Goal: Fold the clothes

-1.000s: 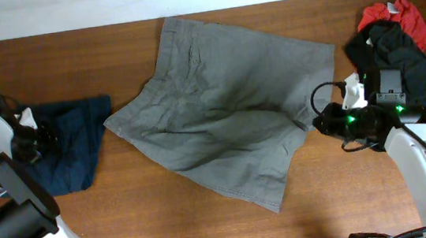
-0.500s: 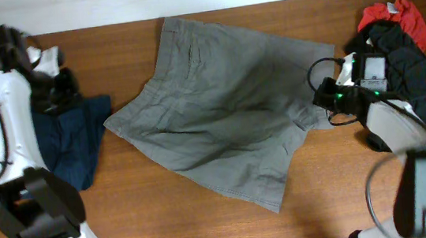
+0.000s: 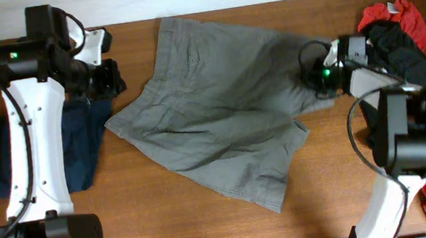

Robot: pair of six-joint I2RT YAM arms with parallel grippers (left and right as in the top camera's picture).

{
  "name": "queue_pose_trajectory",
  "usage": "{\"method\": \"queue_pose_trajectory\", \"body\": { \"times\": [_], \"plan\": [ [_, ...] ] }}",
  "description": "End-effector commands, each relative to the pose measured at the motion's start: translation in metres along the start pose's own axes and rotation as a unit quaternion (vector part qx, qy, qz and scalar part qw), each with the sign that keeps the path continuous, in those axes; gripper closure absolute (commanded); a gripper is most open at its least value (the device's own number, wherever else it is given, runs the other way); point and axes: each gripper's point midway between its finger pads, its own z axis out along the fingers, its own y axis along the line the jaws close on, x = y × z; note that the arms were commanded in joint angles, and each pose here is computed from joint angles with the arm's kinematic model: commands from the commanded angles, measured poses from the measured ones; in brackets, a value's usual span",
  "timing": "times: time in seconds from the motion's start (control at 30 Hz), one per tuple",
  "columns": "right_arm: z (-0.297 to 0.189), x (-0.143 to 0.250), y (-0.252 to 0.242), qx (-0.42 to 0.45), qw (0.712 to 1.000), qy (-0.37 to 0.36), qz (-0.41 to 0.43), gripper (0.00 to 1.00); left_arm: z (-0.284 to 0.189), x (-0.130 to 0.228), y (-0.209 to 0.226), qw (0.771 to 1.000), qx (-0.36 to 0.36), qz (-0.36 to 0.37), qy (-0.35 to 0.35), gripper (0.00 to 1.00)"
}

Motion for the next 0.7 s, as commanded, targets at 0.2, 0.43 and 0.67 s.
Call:
{"method": "queue_pose_trajectory", "body": {
  "times": [0.2, 0.43, 0.67],
  "plan": [
    [0.039, -0.062, 0.0, 0.028, 1.0, 0.001, -0.012, 0.96, -0.008, 0.008, -0.031, 0.999, 0.013, 0.039, 0.005, 0.85],
    [-0.034, -0.131, 0.042, 0.0, 0.997, -0.039, -0.066, 0.71, -0.006, 0.004, -0.024, 0.998, -0.018, 0.053, -0.001, 0.63],
    [-0.148, -0.142, 0.076, -0.083, 0.993, -0.009, -0.082, 0.57, 0.004, -0.001, -0.007, 0.996, -0.057, 0.074, 0.006, 0.7]
  ]
}}
